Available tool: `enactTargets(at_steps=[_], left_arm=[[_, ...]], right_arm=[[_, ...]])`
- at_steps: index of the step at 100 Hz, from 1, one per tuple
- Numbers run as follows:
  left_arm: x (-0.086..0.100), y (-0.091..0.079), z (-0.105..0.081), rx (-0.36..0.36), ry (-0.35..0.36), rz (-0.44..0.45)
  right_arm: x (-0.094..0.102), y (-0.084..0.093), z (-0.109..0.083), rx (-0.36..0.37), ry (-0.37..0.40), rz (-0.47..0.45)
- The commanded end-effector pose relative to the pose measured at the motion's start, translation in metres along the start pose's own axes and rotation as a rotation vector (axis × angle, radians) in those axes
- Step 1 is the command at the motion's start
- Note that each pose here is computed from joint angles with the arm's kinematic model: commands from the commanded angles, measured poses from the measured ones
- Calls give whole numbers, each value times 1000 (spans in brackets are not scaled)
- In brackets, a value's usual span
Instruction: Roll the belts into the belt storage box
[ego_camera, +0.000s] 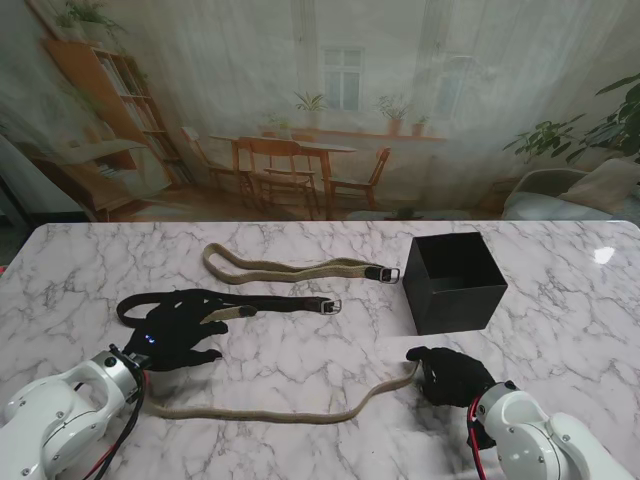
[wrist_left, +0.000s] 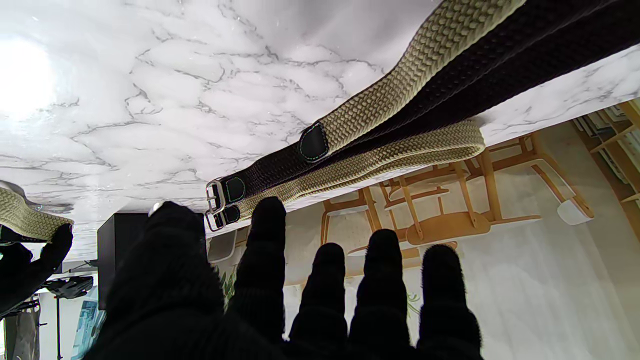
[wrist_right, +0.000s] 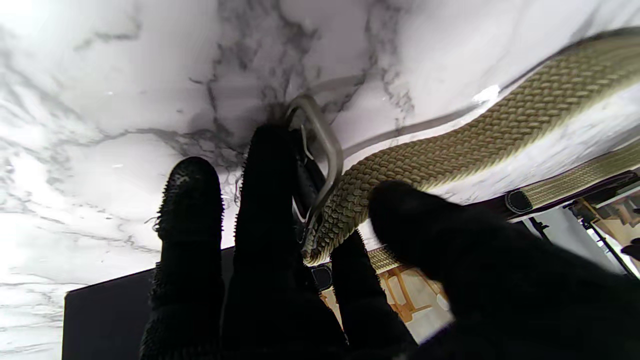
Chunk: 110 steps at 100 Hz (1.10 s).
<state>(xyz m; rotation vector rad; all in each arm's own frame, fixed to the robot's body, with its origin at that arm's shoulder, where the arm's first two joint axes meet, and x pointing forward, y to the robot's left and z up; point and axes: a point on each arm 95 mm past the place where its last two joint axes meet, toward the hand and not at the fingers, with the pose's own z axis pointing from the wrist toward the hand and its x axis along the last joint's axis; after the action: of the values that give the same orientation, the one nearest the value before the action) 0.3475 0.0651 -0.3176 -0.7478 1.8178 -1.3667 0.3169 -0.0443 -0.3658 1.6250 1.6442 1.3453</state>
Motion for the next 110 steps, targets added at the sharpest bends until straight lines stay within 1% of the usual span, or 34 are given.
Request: enactTargets(at_steps=[1, 11, 21, 35, 47, 54, 58, 69, 86, 99, 110], left_arm=[[2, 3, 0, -18, 1, -6], [2, 3, 1, -19, 1, -8], [2, 3, 1, -22, 2, -10], [2, 4, 2, -25, 3, -14], [2, 4, 3, -27, 4, -16], [3, 4, 3, -28, 5, -16], [3, 4, 3, -28, 5, -16], [2, 5, 3, -29, 5, -15], [2, 6, 3, -30, 3, -16], [3, 6, 3, -35, 2, -17], [3, 7, 3, -37, 1, -19]], right_arm=[[-1, -5, -3, 13, -2, -16], [-1, -3, -6, 31, -1, -29], [-1, -2, -6, 51, -9, -64], [-2, -2, -5, 64, -20, -142], [-4, -4, -3, 59, -29, -232], [-5, -4, -2, 51, -32, -267], [-5, -4, -2, 51, -31, -259], [-5, -5, -3, 39, -26, -193], [-4, -5, -5, 9, -31, -117], [-4, -3, -7, 0, -30, -126], [-3, -2, -10, 29, -18, -120]])
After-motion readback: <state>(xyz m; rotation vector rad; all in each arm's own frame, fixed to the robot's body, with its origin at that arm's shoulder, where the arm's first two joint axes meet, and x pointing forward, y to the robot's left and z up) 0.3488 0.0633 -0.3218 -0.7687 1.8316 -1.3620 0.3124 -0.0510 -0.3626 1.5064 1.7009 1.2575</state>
